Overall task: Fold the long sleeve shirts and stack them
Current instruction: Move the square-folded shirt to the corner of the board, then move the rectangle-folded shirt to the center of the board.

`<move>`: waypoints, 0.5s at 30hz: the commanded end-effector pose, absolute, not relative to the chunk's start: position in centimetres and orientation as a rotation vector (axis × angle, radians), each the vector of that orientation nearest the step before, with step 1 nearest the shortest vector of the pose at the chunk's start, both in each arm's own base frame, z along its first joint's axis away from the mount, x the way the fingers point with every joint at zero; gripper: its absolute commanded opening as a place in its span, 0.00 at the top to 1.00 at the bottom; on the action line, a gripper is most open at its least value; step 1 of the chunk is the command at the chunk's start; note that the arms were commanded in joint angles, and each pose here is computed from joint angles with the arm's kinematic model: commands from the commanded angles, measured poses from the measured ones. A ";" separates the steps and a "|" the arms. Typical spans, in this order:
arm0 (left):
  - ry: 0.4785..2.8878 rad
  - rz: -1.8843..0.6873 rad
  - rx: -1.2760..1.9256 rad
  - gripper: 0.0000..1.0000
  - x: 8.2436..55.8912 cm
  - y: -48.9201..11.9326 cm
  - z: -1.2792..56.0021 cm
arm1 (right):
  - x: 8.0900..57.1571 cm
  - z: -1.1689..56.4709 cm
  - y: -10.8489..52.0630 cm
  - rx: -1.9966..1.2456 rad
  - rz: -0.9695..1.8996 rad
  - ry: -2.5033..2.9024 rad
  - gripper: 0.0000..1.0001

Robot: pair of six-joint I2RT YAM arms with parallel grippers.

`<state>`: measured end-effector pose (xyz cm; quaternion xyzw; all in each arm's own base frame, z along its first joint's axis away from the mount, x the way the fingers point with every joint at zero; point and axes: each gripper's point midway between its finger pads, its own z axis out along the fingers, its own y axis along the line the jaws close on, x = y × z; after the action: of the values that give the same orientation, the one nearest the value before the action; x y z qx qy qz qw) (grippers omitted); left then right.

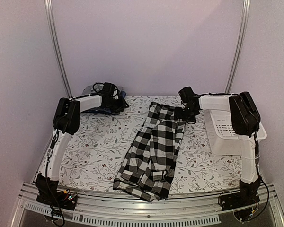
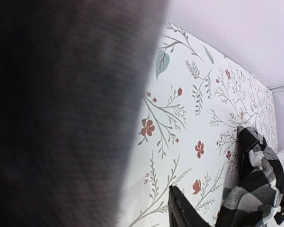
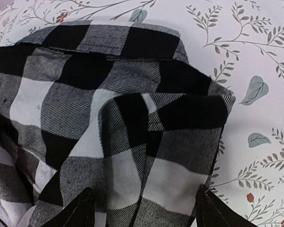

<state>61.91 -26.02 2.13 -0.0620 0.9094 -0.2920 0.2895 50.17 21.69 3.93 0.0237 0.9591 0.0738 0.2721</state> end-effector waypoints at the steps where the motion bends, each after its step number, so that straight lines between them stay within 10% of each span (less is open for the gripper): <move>1: 2.373 -0.769 0.020 0.60 60.8 -28.0 6.1 | 51.9 2.4 20.4 0.076 0.168 2.603 0.28; 15: 2.499 -0.835 0.002 0.60 47.7 -28.7 7.3 | 58.0 -0.2 25.3 -0.186 0.282 2.554 0.28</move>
<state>51.29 -28.54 5.53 0.0047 0.9244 -0.2872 0.2509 58.13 23.85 2.35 -0.0241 0.9470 0.0891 0.3078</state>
